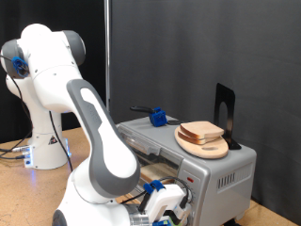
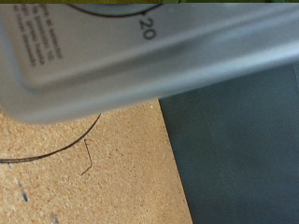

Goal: Make a piece of toast with the oven

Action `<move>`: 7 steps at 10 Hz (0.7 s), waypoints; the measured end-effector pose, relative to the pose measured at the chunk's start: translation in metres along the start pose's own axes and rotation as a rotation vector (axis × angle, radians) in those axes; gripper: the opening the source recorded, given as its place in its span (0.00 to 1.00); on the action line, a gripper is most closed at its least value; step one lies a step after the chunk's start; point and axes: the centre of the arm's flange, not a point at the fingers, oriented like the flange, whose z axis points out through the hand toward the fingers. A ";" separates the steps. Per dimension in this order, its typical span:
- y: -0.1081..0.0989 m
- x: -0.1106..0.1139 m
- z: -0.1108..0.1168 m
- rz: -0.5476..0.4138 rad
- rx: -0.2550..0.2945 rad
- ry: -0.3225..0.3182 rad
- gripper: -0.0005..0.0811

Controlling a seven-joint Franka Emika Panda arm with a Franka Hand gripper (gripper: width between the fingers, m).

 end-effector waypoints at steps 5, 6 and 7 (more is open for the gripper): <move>0.000 -0.003 -0.001 0.035 -0.054 -0.035 0.01; 0.010 0.001 0.001 -0.056 0.040 -0.054 0.01; 0.019 0.004 0.002 -0.145 0.130 -0.070 0.01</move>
